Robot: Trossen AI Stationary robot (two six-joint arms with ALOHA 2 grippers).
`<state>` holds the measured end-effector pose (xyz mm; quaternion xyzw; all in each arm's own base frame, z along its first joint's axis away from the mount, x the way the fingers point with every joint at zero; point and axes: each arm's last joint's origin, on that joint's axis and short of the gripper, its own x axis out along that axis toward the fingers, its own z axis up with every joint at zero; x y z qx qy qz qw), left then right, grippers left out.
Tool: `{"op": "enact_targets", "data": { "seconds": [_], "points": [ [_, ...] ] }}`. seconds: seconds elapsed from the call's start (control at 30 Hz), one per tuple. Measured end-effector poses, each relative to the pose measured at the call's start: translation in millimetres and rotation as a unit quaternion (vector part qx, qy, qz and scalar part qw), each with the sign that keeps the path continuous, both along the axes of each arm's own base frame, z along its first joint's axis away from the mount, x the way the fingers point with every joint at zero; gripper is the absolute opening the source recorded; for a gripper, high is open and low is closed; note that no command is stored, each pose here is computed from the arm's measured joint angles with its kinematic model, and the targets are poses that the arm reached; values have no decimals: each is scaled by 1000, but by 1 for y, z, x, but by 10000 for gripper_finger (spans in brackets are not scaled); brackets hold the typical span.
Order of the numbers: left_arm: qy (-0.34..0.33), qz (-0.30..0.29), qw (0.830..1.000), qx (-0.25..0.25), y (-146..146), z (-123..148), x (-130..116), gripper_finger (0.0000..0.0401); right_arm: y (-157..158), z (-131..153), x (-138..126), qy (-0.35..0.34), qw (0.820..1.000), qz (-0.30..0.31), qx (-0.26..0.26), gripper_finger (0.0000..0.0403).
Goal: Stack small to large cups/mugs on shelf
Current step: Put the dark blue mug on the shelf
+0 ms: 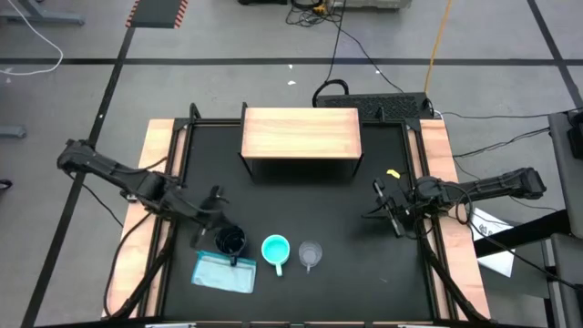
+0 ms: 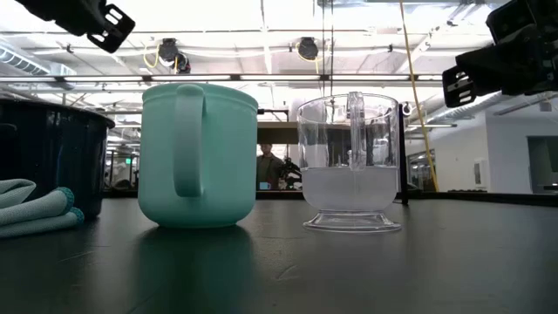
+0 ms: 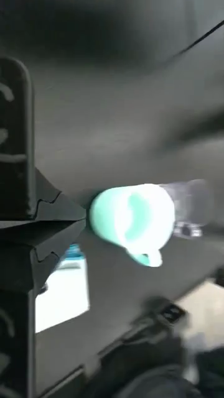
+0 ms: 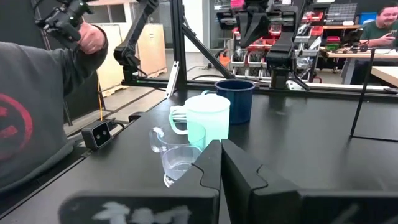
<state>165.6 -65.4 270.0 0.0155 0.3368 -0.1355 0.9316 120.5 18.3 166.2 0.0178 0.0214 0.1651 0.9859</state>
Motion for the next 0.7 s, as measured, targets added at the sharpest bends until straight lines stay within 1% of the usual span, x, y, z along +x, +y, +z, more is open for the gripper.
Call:
{"op": "enact_targets", "data": {
  "seconds": [0.13, 0.2, 0.33, 0.4, 0.6, 0.7],
  "points": [
    [82, 7, 996, 20, -9, -2, 15, 0, 0, 0, 0, 0, 1000, 0, 0, 0],
    [126, 10, 991, 37, -12, -7, 22, 0, 0, 0, 0, -1, 1000, 0, 0, 0],
    [194, 33, 978, 70, -13, -17, 30, 0, 0, 0, 0, -1, 1000, 0, 0, 0],
    [204, 36, 975, 76, -14, -20, 36, 0, 0, 0, 0, -1, 1000, 0, 0, 0],
    [232, 43, 969, 77, -14, -22, 37, 0, 0, 0, 0, -1, 1000, 0, 0, 0],
    [229, 46, 969, 74, -14, -21, 37, 0, 0, 0, 0, -1, 1000, 0, 0, 0]
  ]
}}
